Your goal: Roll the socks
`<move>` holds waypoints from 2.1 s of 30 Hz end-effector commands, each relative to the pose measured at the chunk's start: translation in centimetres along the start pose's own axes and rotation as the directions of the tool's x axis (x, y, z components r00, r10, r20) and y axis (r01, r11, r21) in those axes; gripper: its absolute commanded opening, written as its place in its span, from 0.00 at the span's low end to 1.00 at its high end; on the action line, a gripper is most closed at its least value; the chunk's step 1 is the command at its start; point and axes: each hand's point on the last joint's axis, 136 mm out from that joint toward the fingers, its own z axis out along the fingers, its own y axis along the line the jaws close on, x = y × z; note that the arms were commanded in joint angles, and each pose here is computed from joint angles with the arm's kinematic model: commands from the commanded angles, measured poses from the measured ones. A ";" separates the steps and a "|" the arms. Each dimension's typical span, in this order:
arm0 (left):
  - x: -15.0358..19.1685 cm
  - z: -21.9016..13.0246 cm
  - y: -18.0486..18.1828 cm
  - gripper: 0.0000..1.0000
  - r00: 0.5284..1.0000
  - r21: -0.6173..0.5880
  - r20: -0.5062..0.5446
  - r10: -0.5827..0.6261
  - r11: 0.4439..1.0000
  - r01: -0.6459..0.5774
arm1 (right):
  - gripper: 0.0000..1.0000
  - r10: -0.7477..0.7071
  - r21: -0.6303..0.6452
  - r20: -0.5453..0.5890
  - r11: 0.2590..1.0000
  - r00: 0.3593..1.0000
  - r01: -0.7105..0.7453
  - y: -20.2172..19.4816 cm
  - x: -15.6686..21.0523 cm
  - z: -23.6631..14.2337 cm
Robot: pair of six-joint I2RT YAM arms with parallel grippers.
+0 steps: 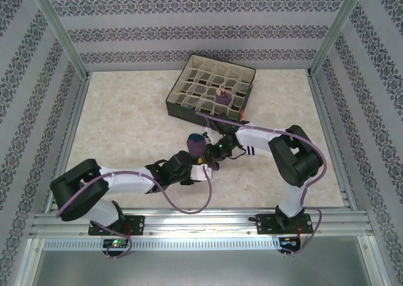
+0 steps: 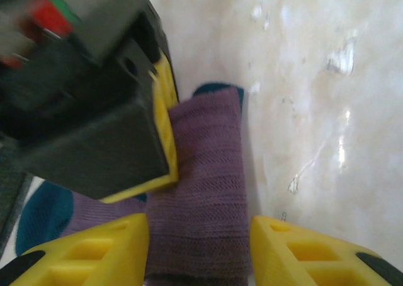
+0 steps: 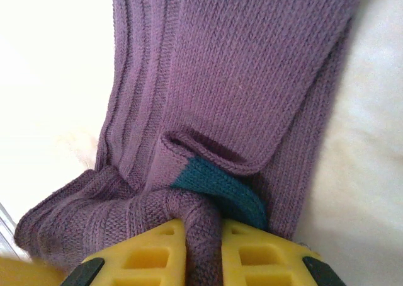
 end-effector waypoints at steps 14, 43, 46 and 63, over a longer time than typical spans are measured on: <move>0.4 2.1 -1.1 0.00 0.994 0.058 -0.112 0.020 0.998 -0.013 | 0.42 0.126 0.177 -0.157 0.979 0.980 -0.097 -4.9 5.5 1.9; 3.4 1.8 0.1 0.00 0.565 0.452 -0.258 -0.784 0.420 0.787 | 0.51 -0.104 -0.178 0.295 0.971 0.950 0.162 1.9 -1.7 -6.5; 3.8 1.9 -0.1 0.00 0.546 0.452 -0.264 -0.795 0.398 0.798 | 0.51 -0.121 -0.204 0.309 0.960 0.943 0.190 2.2 -3.1 -6.1; 8.5 2.5 1.5 0.00 0.287 0.335 -0.337 -0.897 0.170 0.927 | 0.50 -0.113 -0.317 0.204 0.932 0.972 0.175 1.6 -3.4 -2.2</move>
